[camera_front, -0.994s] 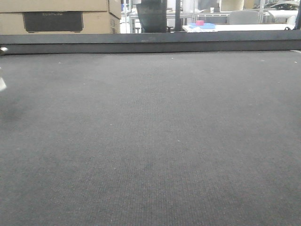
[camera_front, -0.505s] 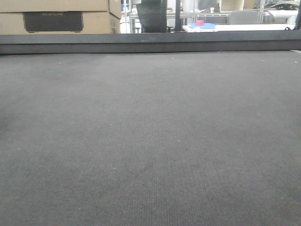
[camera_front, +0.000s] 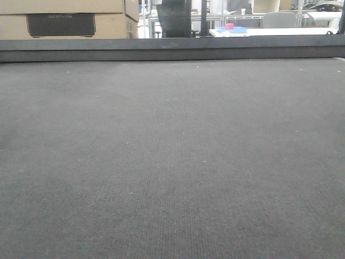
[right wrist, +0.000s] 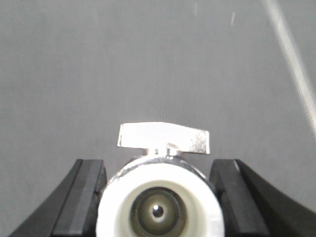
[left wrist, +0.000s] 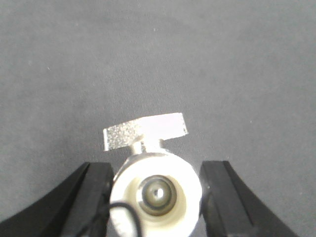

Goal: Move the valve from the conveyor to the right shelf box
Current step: 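Lift both held valves up off the conveyor belt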

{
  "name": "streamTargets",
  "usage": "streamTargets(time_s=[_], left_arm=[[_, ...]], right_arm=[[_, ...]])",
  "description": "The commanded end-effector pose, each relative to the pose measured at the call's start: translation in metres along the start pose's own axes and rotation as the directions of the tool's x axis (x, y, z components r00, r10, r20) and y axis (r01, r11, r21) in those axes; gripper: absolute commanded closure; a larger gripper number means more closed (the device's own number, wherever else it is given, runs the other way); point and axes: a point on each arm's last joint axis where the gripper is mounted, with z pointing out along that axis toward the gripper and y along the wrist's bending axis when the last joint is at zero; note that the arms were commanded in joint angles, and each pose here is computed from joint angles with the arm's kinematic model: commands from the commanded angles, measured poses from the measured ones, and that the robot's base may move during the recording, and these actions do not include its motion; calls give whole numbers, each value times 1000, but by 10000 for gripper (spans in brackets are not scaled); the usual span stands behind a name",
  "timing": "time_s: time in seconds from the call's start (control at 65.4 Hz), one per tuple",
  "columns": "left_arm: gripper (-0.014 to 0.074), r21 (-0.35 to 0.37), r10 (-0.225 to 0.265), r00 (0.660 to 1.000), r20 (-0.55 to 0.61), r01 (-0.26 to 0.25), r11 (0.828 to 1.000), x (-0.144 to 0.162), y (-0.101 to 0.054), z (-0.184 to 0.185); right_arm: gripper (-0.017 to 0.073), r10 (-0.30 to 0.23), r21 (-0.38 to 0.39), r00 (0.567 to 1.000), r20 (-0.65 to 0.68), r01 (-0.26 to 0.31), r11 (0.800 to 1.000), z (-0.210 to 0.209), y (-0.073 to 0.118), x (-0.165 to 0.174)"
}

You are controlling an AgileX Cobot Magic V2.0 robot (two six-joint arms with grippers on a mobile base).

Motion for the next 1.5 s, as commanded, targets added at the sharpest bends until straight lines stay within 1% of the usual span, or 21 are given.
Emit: streamTargets(time_s=[0.0, 0.153, 0.52, 1.483], left_arm=[[705, -4, -6, 995, 99, 6, 1000, -14, -1, -16], [705, -25, 4, 980, 201, 2, 1000, -26, 1, -24], [705, -40, 8, 959, 285, 4, 999, -34, 2, -26], [705, -42, 9, 954, 299, 4, 999, -35, 3, -26]], right_arm=[[713, 3, -1, 987, 163, -3, 1000, -19, 1, -24], [713, 4, -4, 979, 205, -3, 1000, -23, 1, -31], [713, 4, -4, 978, 209, -3, 1000, -23, 1, -31], [713, 4, -4, 978, 209, -3, 1000, -23, 1, -31]])
